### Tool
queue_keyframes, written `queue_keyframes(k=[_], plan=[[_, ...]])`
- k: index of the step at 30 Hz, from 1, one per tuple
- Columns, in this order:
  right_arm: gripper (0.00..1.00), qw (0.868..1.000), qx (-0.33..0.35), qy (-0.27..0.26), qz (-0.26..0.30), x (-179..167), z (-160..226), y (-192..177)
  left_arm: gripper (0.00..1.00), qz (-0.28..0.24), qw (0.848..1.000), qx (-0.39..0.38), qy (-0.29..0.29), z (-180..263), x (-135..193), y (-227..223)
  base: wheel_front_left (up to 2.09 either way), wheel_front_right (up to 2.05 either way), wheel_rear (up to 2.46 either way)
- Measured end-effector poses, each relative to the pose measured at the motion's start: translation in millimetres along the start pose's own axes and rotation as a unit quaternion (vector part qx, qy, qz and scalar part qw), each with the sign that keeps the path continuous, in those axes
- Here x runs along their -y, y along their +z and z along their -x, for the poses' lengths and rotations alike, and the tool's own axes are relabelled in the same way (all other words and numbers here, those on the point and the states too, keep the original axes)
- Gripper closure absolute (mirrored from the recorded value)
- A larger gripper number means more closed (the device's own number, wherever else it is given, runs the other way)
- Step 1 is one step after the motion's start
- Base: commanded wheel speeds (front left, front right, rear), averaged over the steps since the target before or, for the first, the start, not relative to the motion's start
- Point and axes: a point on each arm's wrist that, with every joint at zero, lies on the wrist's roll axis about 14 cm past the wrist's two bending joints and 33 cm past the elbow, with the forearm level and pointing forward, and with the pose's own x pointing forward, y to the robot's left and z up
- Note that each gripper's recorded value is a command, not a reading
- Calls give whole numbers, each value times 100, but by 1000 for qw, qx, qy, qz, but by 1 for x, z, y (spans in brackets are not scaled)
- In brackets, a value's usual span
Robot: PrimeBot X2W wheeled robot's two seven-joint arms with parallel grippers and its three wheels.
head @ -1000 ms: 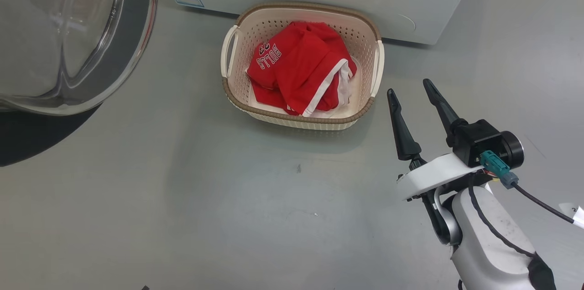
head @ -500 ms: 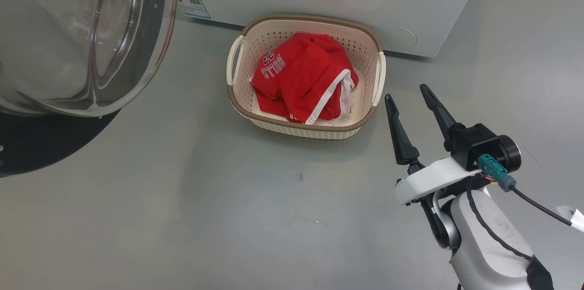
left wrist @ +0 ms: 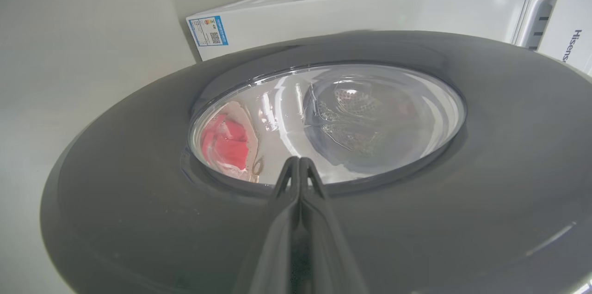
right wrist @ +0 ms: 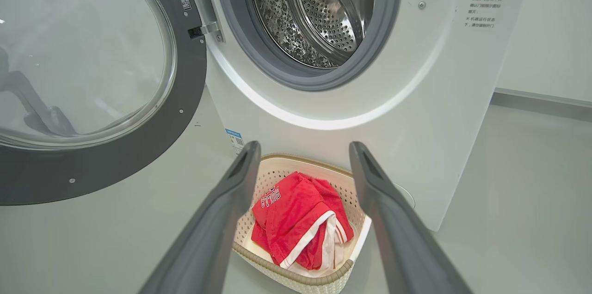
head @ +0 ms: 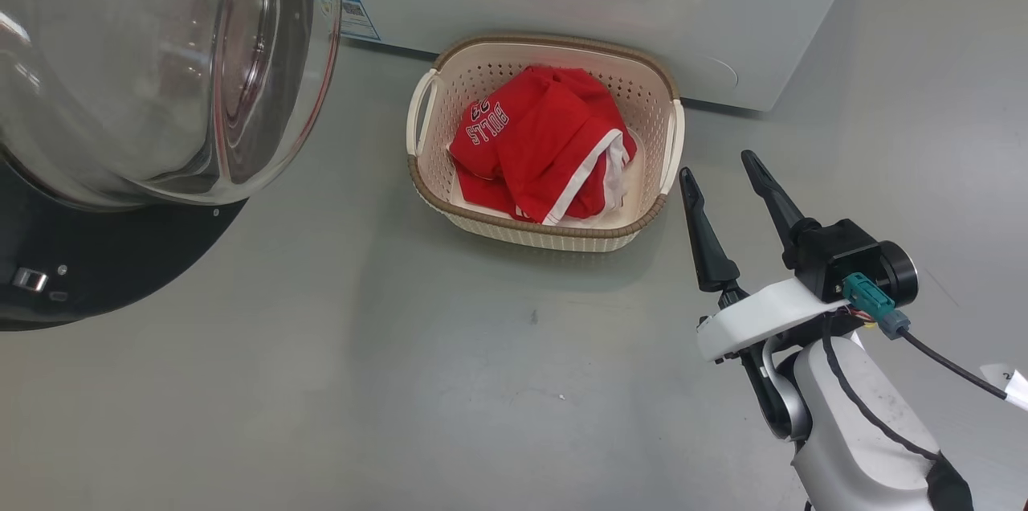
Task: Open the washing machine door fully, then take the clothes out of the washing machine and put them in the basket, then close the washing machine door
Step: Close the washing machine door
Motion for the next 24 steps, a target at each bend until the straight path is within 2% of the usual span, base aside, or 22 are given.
queue_keyframes(k=[12, 24], plan=[[0, 1000, -1, 1, 0, -3, 3, 0, 100, -10, 998, -58, -36, 1, 7, -27, 0, 0, 0], [0, 1000, 3, 5, 2, -7, 3, 4, 100, -41, 992, -118, -35, 4, 2, -59, 0, 0, 0]])
